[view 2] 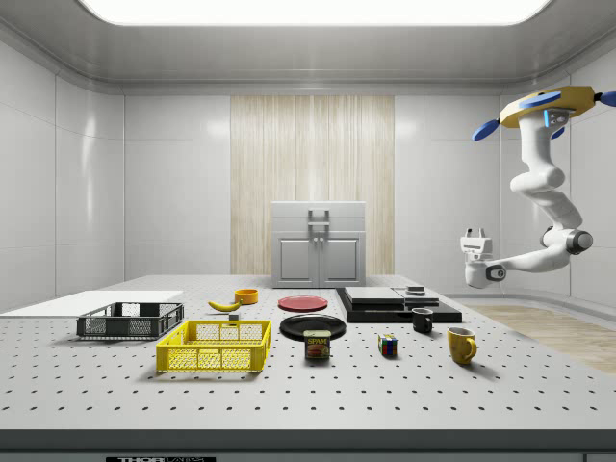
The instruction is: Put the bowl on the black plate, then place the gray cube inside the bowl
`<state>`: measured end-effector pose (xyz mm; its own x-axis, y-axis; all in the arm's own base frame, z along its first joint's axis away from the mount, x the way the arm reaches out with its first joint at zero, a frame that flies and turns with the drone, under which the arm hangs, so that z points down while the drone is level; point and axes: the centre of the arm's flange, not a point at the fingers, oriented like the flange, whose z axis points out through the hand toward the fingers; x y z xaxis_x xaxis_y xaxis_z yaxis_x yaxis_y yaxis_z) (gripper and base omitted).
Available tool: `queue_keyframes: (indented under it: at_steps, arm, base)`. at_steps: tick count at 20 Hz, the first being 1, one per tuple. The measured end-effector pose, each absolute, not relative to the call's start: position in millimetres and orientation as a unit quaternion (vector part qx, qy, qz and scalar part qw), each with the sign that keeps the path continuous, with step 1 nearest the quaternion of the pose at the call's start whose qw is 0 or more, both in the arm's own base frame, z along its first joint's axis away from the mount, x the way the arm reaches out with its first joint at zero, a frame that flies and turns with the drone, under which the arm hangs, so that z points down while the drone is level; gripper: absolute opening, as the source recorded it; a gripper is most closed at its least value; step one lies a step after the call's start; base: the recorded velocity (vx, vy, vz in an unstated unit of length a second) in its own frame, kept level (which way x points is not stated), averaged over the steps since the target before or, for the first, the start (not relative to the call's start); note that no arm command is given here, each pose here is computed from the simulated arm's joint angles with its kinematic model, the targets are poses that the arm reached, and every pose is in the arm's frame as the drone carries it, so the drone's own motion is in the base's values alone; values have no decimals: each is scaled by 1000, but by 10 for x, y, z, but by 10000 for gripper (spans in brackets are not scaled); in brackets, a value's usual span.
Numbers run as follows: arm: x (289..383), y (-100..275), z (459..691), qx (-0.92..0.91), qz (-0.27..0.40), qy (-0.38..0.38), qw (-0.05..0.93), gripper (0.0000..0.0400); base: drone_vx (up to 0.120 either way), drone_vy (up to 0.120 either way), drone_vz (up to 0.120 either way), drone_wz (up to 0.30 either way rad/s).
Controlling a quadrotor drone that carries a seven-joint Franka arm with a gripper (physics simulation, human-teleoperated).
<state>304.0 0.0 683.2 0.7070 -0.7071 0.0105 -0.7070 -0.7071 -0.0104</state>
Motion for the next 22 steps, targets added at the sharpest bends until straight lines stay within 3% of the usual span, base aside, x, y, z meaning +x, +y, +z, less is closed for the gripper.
queue_keyframes:
  at_steps: [22]
  arm:
    - [3032,2,6913,-924,-15,383,5,400]
  base:
    - [120,-120,0,0]
